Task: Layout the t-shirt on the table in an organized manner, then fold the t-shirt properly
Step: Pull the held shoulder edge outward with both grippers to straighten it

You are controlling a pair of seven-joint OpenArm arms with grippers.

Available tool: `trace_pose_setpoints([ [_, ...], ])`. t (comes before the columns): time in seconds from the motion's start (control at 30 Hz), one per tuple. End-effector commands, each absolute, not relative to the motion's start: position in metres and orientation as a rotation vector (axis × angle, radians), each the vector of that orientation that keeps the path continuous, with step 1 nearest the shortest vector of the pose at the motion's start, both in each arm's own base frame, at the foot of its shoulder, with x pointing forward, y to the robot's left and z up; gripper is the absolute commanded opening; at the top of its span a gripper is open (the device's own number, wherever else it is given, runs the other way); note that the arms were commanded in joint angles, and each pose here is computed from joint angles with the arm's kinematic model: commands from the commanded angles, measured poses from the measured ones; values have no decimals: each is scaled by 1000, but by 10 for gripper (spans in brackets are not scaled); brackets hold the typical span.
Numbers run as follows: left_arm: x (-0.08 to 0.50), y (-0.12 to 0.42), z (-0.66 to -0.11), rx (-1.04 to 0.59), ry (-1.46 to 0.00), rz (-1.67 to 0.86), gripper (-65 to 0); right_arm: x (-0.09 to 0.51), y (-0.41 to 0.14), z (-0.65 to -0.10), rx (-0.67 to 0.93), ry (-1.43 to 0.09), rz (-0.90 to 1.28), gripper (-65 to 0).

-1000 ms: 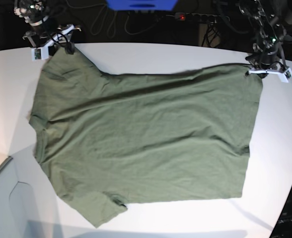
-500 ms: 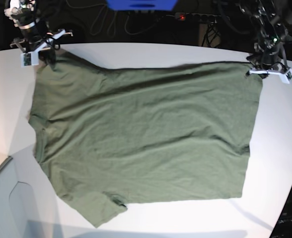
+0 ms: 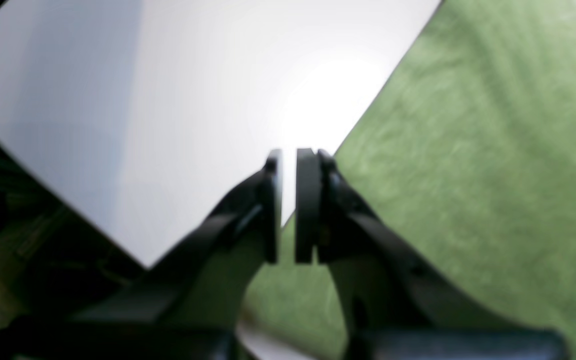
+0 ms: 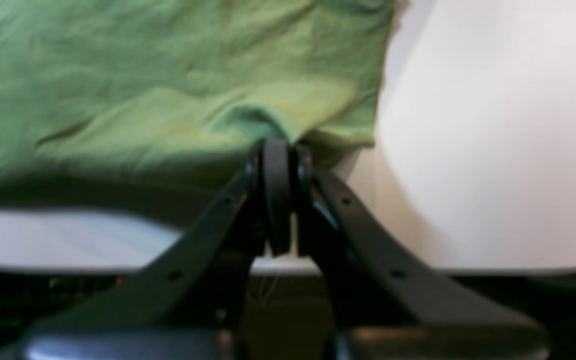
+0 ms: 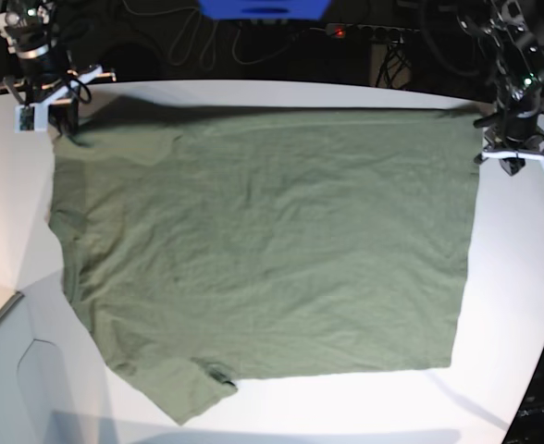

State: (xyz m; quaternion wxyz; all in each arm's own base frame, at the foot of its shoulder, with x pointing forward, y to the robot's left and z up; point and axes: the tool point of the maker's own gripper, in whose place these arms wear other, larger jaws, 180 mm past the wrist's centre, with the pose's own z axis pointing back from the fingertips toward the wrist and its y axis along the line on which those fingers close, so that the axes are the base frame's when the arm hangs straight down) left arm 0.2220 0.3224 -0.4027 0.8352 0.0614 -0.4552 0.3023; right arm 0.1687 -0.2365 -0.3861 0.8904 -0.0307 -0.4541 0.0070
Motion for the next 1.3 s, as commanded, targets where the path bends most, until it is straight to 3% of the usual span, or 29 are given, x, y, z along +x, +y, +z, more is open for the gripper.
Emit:
trace_pose_setpoints([
  [0.0, 230, 327, -390, 141, -1013, 631, -606, 182, -235, -371, -52, -1017, 28, -650],
  [0.3, 260, 325, -374, 114, -1079, 642, -606, 238, -236, -339, -58, -1164, 30, -650],
  [0.47, 245, 325, -383, 127, -1043, 640, -600, 242, -234, -337, -55, -1175, 35, -650],
  [0.6, 216, 326, -399, 148, -975, 636, -490, 239, -233, -340, -52, -1164, 32, -650],
  [0.8, 183, 320, -421, 158, -888, 640, -214, 239, -233, -340, -51, -1164, 33, -650],
  [0.87, 177, 315, -428, 147, -866, 653, -192, 239, -232, -340, -50, -1164, 31, -650],
  [1.27, 169, 280, -470, 68, -750, 632, -194, 238, -232, -341, -48, -1161, 29, -650],
])
